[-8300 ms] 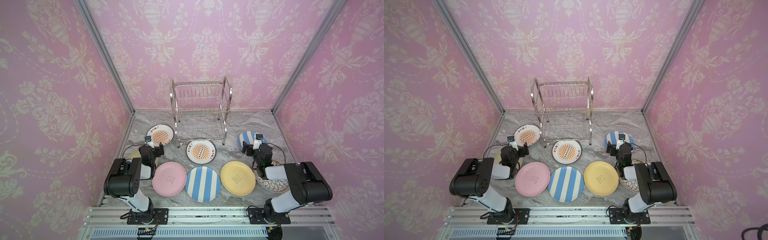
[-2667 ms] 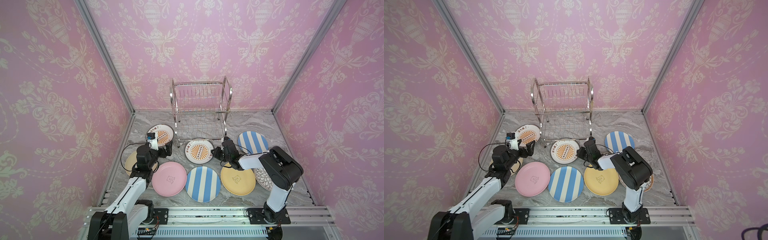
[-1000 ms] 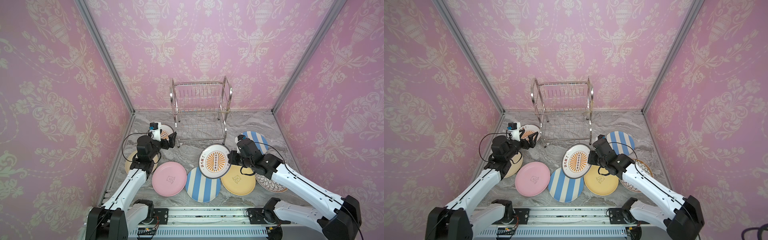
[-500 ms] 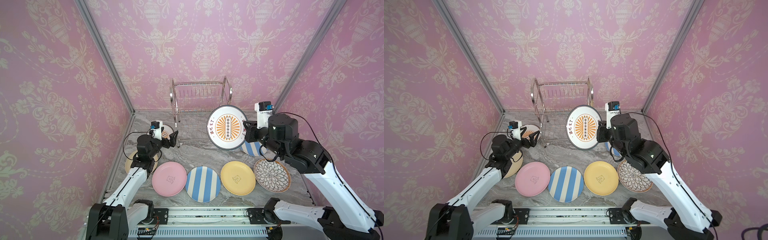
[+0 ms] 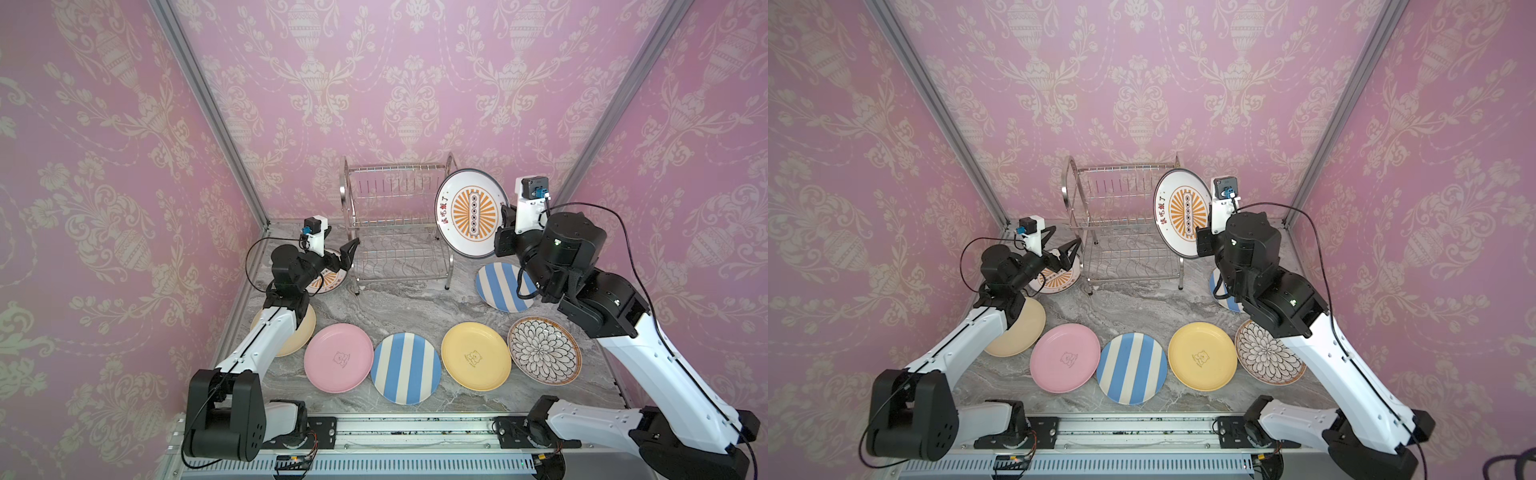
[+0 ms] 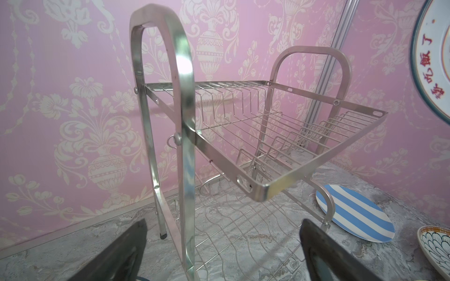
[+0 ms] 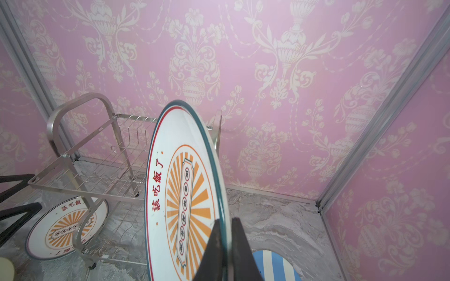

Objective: Load plates into a dish rack
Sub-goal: Place the plate on the dish rack.

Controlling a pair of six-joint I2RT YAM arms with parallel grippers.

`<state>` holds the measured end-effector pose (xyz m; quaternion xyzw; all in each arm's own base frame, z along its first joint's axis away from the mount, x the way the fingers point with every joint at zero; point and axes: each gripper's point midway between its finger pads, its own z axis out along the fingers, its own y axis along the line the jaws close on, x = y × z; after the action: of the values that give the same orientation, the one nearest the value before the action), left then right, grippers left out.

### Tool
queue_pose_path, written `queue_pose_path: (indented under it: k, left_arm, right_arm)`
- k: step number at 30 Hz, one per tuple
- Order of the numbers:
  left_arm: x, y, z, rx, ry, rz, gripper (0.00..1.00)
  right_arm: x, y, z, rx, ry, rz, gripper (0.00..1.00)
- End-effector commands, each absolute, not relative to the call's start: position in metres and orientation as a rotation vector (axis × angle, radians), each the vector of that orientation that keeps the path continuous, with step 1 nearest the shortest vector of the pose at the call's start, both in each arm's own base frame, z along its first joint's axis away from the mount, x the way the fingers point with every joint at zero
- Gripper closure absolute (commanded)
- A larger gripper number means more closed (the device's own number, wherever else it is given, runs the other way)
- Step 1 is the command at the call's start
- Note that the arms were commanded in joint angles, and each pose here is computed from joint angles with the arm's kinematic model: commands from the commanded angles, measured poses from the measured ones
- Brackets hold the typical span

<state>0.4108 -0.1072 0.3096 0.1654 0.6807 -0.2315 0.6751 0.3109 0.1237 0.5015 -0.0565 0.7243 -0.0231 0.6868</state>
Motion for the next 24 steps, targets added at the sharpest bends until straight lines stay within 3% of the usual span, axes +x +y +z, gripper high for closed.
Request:
queue_pose_path:
  k: [1,11,24]
  left_arm:
    - [0.41,-0.119,0.318,0.452,1.491,-0.583,0.01]
    - [0.425,-0.133,0.3,0.523,1.52,-0.668,0.01]
    - [0.415,-0.132,0.313,0.496,1.487,-0.689,0.01]
  right_arm:
    - [0.309,0.106,0.559,-0.001,1.415,-0.107,1.0]
    - [0.348,0.131,0.58,0.029,1.333,-0.194,1.0]
    - [0.405,0.162,0.558,0.047,1.354,-0.383,1.0]
